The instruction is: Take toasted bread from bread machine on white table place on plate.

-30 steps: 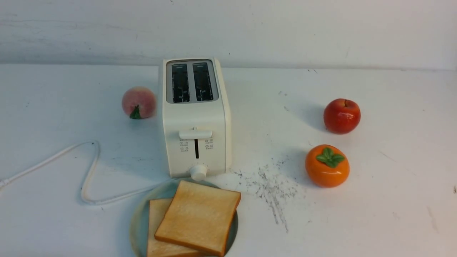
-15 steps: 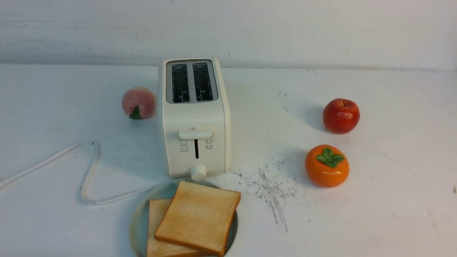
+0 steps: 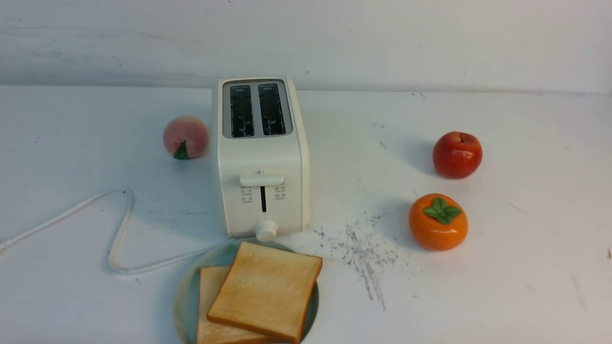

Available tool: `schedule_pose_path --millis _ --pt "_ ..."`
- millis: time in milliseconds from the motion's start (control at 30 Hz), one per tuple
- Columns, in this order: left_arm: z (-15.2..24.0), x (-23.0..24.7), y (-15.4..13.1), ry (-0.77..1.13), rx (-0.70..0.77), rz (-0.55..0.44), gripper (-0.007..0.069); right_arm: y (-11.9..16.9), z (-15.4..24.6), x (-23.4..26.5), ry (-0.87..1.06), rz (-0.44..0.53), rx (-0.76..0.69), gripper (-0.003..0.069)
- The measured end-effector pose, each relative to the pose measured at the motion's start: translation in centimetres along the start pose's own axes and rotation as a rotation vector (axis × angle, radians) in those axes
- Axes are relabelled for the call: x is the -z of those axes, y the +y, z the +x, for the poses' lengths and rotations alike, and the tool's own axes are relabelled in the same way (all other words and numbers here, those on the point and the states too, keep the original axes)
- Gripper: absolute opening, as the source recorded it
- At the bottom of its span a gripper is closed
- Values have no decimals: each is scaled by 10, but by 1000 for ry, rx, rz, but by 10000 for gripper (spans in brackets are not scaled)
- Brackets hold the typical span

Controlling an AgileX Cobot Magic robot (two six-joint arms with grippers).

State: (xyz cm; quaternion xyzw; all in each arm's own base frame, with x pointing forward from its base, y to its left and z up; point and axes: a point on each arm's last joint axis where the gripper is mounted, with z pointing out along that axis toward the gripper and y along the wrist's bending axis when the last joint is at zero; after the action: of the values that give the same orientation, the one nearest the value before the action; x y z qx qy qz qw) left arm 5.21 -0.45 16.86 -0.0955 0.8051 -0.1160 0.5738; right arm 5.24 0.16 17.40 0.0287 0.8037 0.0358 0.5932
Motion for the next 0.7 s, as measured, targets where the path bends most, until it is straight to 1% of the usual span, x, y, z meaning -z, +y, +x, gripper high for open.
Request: schedule_pose_path --millis 133,233,700 --pt "0 0 0 0 0 0 74 -2 0 0 2 25 61 132" --pt "0 0 0 0 0 0 74 -3 0 0 2 31 76 135" --pt "0 0 0 0 0 0 91 -3 0 0 2 34 83 149"
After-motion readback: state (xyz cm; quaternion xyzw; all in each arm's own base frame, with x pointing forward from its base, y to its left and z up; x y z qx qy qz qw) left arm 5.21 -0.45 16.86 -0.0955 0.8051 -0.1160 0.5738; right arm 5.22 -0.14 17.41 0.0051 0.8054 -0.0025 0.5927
